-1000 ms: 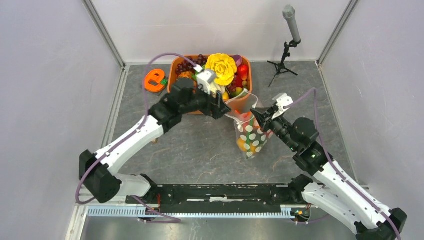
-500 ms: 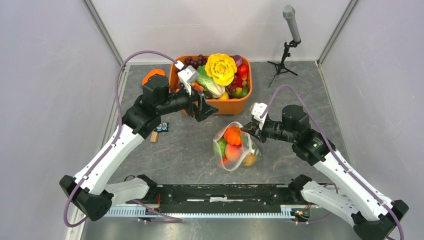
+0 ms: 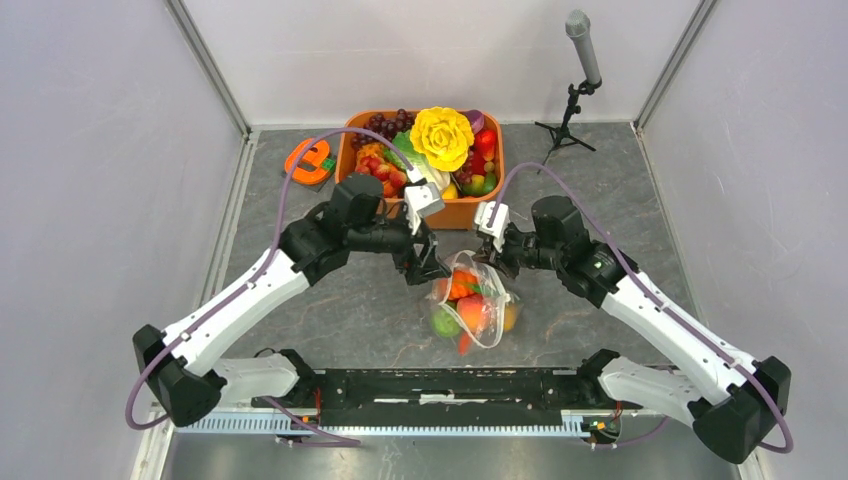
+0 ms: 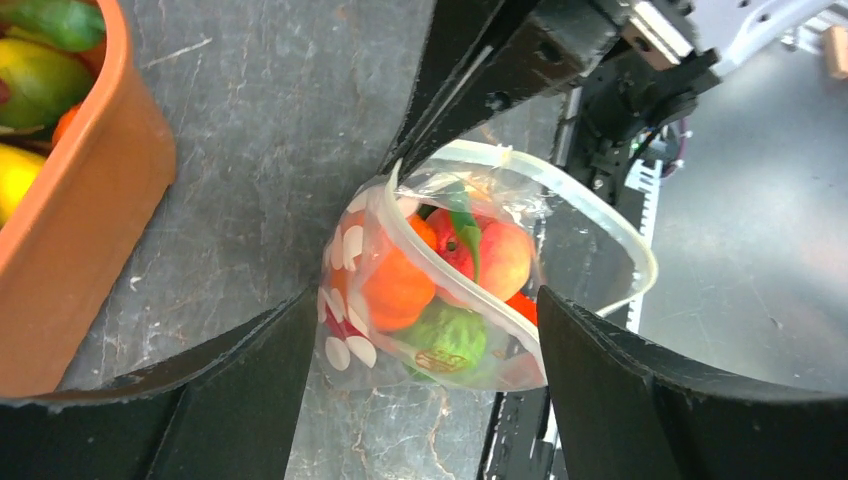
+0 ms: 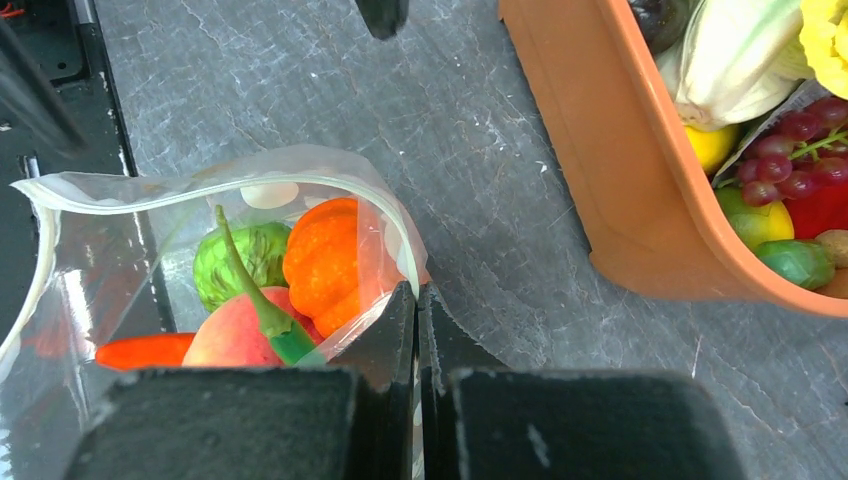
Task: Place the food in the zip-top bag and seal the zipper
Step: Zip the zipper food storage bag at the center of the board.
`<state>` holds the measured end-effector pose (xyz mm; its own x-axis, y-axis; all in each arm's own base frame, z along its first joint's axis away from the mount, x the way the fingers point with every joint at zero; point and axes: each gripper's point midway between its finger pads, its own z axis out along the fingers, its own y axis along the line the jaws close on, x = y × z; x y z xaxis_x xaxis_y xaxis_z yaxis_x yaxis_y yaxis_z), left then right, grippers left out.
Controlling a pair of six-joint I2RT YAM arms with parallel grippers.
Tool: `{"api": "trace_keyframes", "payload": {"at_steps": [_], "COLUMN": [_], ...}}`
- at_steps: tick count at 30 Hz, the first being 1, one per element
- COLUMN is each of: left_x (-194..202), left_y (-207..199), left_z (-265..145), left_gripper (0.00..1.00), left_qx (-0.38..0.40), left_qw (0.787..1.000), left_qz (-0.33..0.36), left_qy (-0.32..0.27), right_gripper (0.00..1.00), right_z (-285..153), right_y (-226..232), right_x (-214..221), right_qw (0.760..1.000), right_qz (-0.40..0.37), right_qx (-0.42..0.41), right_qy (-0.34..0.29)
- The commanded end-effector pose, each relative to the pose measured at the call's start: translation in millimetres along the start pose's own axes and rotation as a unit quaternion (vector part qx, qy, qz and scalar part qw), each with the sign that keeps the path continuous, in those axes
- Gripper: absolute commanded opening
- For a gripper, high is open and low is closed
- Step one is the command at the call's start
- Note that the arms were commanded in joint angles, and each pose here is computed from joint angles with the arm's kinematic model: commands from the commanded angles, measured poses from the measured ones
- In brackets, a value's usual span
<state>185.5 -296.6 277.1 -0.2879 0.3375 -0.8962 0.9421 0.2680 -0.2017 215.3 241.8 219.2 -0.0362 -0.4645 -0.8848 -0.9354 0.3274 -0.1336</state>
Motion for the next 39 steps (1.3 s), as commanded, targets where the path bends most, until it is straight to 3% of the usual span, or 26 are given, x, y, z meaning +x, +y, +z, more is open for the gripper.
{"api": "trace_keyframes", "payload": {"at_steps": [1, 9, 15, 22, 25, 27, 30, 34, 39], "left_x": [2.9, -12.4, -2.3, 8.1, -0.5, -5.5, 0.4, 7.8, 12.5], "left_y": [20.6, 10.6, 20.2, 50.5, 49.6, 48.4, 50.9, 56.8, 66.1], "left_z": [12.0, 17.3, 35.1, 27.9, 23.5, 22.5, 27.3, 37.4, 47.1], "left_gripper": [0.86, 0.87, 0.83, 0.58, 0.43, 0.40, 0.27, 0.07, 0.02], "left_qx": [-0.054, -0.050, -0.094, -0.182, -0.187, -0.185, -0.181, -0.183, -0.194], "left_qw": [0.998, 0.999, 0.995, 0.982, 0.982, 0.983, 0.983, 0.982, 0.980], "left_qz": [0.006, -0.010, -0.028, -0.015, -0.008, -0.004, 0.010, 0.002, -0.004], "left_qy": [0.013, 0.000, 0.026, 0.051, 0.028, 0.013, 0.029, 0.044, 0.053], "right_gripper": [0.00, 0.01, 0.01, 0.02, 0.02, 0.03, 0.05, 0.27, 0.36], "right_z": [3.0, -2.9, -4.9, -7.6, -8.2, -8.6, -9.0, -8.0, -9.1], "right_y": [-12.6, -28.5, -28.1, -29.0, -30.0, -27.2, -24.9, -18.2, -16.8], "right_x": [-13.3, -31.1, -37.9, -36.3, -37.3, -41.5, -44.4, -43.8, -30.8], "right_qw": [1.000, 0.997, 0.997, 0.996, 0.996, 0.996, 0.996, 0.997, 0.996], "right_qz": [-0.019, -0.018, -0.014, -0.014, -0.013, -0.015, -0.018, -0.005, 0.020], "right_qx": [0.018, 0.062, 0.063, 0.070, 0.072, 0.064, 0.059, 0.043, 0.059], "right_qy": [-0.014, -0.039, -0.052, -0.049, -0.048, -0.055, -0.065, -0.066, -0.066]}}
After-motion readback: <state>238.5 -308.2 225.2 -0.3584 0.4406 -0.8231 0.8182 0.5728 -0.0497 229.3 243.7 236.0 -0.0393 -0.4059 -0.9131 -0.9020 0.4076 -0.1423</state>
